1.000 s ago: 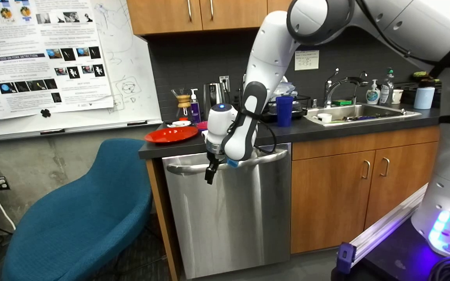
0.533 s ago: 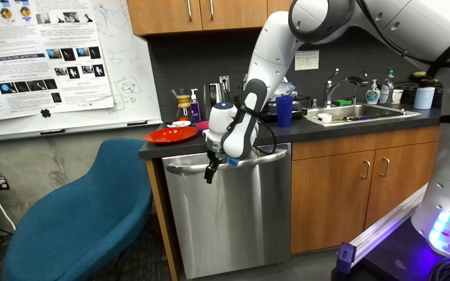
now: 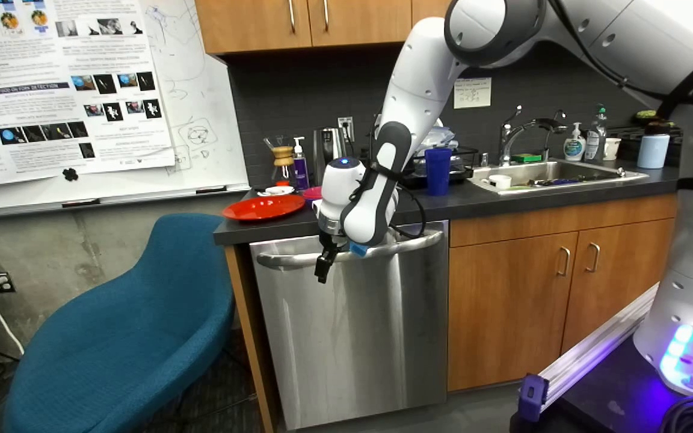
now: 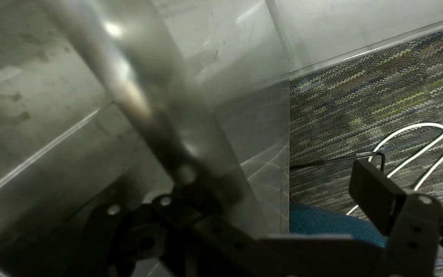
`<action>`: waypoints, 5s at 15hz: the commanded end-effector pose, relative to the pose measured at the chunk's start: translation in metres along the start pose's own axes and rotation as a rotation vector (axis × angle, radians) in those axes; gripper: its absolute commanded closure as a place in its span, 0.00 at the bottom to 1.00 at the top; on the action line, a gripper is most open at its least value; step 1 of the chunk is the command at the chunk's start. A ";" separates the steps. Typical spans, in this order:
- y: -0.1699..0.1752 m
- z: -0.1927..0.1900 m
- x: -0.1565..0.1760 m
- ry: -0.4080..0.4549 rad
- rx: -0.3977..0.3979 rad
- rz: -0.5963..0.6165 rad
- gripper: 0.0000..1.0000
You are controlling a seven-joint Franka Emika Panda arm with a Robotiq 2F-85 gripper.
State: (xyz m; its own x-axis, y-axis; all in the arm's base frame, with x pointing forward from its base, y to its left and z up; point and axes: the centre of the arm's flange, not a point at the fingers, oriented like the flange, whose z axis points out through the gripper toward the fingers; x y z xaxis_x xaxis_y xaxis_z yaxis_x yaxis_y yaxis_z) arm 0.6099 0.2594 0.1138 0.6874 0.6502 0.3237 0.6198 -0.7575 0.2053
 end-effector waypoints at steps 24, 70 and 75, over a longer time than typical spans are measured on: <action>-0.037 0.023 -0.091 -0.006 -0.023 0.098 0.00; -0.042 0.044 -0.095 0.068 -0.187 -0.262 0.00; -0.043 0.053 -0.103 0.081 -0.175 -0.256 0.00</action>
State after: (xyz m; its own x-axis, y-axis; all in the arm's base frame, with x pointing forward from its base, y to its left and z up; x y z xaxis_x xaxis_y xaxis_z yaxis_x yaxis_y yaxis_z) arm 0.5602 0.2242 0.0867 0.4583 0.8134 0.3582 0.6391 -0.5817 0.5033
